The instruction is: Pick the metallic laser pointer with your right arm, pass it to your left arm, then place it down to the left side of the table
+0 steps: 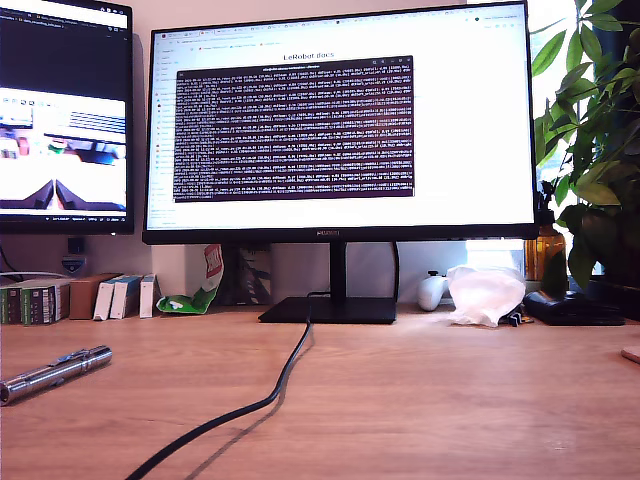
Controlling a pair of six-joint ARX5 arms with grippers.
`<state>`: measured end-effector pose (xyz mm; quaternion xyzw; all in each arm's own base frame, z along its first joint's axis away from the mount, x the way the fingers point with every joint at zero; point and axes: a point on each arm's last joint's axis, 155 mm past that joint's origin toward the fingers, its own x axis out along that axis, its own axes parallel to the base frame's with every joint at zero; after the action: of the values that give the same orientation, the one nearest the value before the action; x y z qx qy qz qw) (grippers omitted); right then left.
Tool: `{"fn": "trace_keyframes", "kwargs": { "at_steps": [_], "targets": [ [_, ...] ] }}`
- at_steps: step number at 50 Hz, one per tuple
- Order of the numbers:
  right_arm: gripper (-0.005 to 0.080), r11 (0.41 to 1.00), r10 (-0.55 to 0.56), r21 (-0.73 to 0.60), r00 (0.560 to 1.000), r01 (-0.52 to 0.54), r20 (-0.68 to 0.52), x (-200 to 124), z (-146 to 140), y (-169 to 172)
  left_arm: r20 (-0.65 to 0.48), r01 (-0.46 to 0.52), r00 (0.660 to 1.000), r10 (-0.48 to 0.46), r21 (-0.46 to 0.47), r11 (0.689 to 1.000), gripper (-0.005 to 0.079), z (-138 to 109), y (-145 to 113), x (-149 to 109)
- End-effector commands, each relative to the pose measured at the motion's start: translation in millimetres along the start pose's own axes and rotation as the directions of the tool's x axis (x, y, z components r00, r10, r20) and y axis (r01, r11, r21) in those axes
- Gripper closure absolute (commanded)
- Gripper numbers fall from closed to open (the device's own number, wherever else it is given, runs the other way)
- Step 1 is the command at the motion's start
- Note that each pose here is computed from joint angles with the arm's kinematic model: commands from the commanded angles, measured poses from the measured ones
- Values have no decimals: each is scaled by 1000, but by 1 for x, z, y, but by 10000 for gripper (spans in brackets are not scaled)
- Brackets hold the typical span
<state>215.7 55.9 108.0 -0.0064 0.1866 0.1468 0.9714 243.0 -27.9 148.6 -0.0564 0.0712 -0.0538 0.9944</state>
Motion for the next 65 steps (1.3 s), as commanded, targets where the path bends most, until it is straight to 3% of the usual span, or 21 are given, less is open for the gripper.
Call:
{"fn": "trace_keyframes", "kwargs": {
  "at_steps": [1, 11, 16, 25, 59, 65],
  "targets": [
    [717, 1000, 5, 8, 1000, -5, -11, 3, -7, 1, -21, -6, 1000, 6, 14, 1000, 756, -14, 4, 4],
    [717, 1000, 5, 8, 1000, -5, -11, 3, -7, 1, -44, -23, 999, 24, 14, 1000, 756, -27, 11, 6],
    [717, 1000, 5, 8, 1000, -5, -11, 3, -7, 1, -87, -35, 996, 36, 10, 999, 756, -46, 17, 9],
    [716, 1000, 5, 8, 1000, -5, -12, 3, -8, 1, -85, 3, 996, 2, 64, 998, 756, -45, 11, 9],
    [717, 1000, 4, 7, 1000, -4, -14, 3, -8, 0, -80, -14, 997, 19, 65, 998, 756, -44, 14, 9],
    [717, 997, -56, -60, 998, 55, -12, 3, -7, -11, -80, -14, 997, 19, 65, 998, 756, -44, 14, 9]
  ]
}}
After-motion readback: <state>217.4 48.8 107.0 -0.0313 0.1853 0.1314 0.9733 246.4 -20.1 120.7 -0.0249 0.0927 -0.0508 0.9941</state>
